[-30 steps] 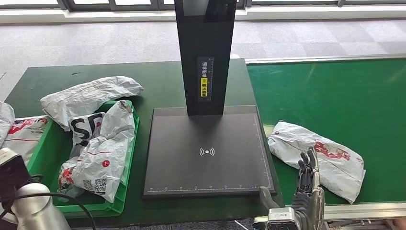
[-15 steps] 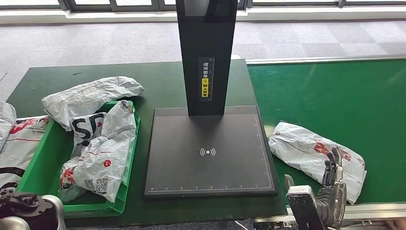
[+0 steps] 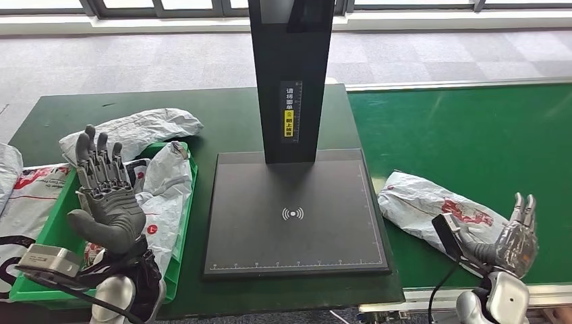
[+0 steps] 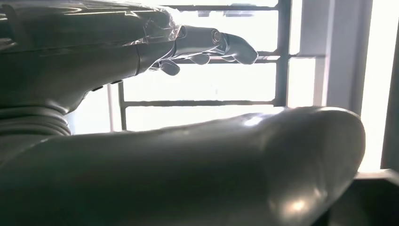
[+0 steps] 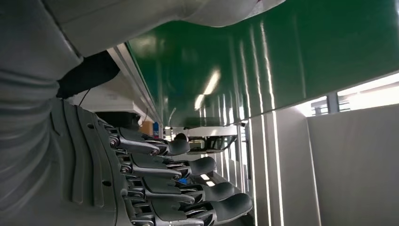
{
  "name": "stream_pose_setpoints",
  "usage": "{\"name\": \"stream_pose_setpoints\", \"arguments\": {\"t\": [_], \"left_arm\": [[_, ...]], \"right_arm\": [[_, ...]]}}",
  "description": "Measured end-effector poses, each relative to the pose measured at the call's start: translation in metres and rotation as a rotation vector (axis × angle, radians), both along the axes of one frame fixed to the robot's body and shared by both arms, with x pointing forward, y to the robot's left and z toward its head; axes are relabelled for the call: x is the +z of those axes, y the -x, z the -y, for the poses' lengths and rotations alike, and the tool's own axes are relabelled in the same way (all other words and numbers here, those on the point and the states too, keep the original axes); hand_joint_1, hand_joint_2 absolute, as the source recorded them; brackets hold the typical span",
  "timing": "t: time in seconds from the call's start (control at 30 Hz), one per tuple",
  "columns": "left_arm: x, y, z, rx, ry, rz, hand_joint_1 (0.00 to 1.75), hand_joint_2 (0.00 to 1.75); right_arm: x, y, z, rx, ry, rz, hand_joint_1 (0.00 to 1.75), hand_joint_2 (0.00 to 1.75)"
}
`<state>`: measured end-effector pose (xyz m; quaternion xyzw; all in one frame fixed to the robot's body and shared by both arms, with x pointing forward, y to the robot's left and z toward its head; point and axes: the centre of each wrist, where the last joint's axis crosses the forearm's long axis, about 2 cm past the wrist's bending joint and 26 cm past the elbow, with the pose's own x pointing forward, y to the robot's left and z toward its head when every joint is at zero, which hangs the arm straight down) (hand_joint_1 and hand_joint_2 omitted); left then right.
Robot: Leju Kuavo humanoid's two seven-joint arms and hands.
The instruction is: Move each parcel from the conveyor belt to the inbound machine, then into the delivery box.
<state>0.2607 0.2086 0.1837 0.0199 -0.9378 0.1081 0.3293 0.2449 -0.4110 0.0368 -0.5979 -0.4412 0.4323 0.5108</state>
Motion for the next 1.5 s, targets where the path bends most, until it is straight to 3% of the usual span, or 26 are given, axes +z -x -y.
{"name": "stream_pose_setpoints", "arguments": {"t": [0.23, 0.63, 0.77, 1.0, 1.27, 1.4, 1.5], "left_arm": [[-0.021, 0.004, 0.012, 0.133, -0.106, -0.070, 0.00, 0.00], [-0.041, 0.007, 0.014, 0.022, -0.137, -0.134, 0.00, 0.00], [-0.043, 0.007, 0.012, 0.024, -0.158, -0.132, 0.00, 0.00], [-0.046, 0.007, 0.009, 0.035, -0.185, -0.137, 0.00, 0.00], [-0.048, 0.007, 0.007, 0.059, -0.192, -0.141, 0.00, 0.00], [-0.048, 0.008, 0.007, 0.060, -0.193, -0.143, 0.00, 0.00], [-0.050, 0.009, 0.007, 0.073, -0.200, -0.146, 0.00, 0.00]], "right_arm": [[-0.015, -0.027, 0.038, -0.114, -0.005, -0.144, 0.00, 1.75], [-0.025, -0.019, 0.058, -0.193, -0.081, -0.232, 0.00, 1.75], [-0.034, -0.014, 0.055, -0.189, -0.228, -0.337, 0.00, 1.75], [-0.052, -0.009, 0.030, -0.129, -0.477, -0.707, 0.00, 1.75], [-0.052, -0.015, 0.019, -0.062, -0.523, -0.789, 0.03, 1.75], [-0.052, -0.017, 0.015, -0.054, -0.525, -0.798, 1.75, 1.75], [-0.051, -0.019, 0.012, -0.032, -0.486, -0.790, 1.75, 1.75]]}}
